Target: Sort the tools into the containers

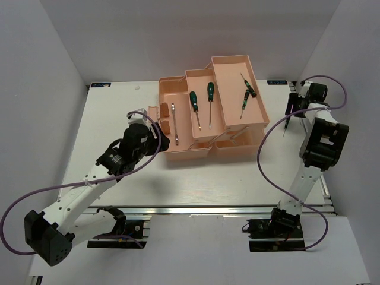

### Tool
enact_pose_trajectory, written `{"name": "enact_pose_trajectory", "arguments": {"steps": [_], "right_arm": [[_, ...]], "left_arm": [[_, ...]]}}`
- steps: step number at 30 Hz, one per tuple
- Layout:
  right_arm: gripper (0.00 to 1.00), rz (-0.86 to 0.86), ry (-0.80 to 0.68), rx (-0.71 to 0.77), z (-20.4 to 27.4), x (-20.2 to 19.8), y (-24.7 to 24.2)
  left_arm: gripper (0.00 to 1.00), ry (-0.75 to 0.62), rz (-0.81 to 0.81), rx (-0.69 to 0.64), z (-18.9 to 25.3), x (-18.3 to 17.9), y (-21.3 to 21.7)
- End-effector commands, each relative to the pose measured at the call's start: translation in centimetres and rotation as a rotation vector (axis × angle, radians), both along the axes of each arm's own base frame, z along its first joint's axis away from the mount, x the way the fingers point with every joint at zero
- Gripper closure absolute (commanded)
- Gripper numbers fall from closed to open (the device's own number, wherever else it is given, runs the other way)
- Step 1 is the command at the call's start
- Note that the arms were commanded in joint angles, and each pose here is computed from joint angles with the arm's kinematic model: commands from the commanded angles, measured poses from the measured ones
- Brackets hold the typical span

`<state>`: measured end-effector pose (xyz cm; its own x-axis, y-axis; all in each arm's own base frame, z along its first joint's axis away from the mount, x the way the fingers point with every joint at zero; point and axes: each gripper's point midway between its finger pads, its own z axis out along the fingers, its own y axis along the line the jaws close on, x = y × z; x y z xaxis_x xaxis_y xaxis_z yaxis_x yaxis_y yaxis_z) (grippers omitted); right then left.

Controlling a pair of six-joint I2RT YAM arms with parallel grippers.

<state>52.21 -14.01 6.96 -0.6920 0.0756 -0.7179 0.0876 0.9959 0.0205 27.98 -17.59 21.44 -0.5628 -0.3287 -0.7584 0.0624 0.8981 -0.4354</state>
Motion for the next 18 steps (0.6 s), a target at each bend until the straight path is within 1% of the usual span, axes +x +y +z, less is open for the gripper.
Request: {"name": "enact_pose_trajectory", "arguments": {"steps": [1, 3, 6, 9, 12, 13, 15, 16, 18], "right_arm": [[0.32, -0.029, -0.016, -0.051, 0.3, 2.4, -1.4], [0.34, -0.022, 0.027, -0.033, -1.6, 2.6, -1.1], [0.37, -0.005, 0.034, -0.024, -2.0, 2.9, -0.3], [0.37, -0.001, 0.055, -0.005, -2.6, 2.1, 0.5], [0.4, -0.015, 0.082, -0.004, -3.2, 1.1, 0.6], [0.44, -0.02, 0.09, -0.002, -3.4, 0.8, 0.7], [0.48, -0.029, 0.115, 0.008, -4.2, -0.1, 0.9], [0.53, -0.03, 0.124, 0.014, -4.4, -0.4, 1.0], [0.56, -0.033, 0.15, 0.029, -5.2, -1.5, 1.4]], "left_arm": [[0.22, -0.024, 0.086, -0.073, 1.6, 0.3, 0.6], [0.22, -0.008, 0.097, -0.055, 1.3, 0.5, 0.7], [0.22, -0.007, 0.107, -0.031, 1.7, 0.6, 1.0], [0.22, -0.016, 0.119, -0.02, 2.0, 0.6, 1.4], [0.22, -0.025, 0.129, -0.03, 2.2, 0.3, 1.7], [0.22, -0.025, 0.129, -0.031, 2.1, 0.3, 1.8], [0.22, -0.025, 0.133, -0.04, 2.1, 0.1, 1.9], [0.22, -0.033, 0.134, -0.045, 2.3, 0.0, 2.0], [0.22, -0.037, 0.133, -0.042, 2.4, -0.2, 2.1]]}}
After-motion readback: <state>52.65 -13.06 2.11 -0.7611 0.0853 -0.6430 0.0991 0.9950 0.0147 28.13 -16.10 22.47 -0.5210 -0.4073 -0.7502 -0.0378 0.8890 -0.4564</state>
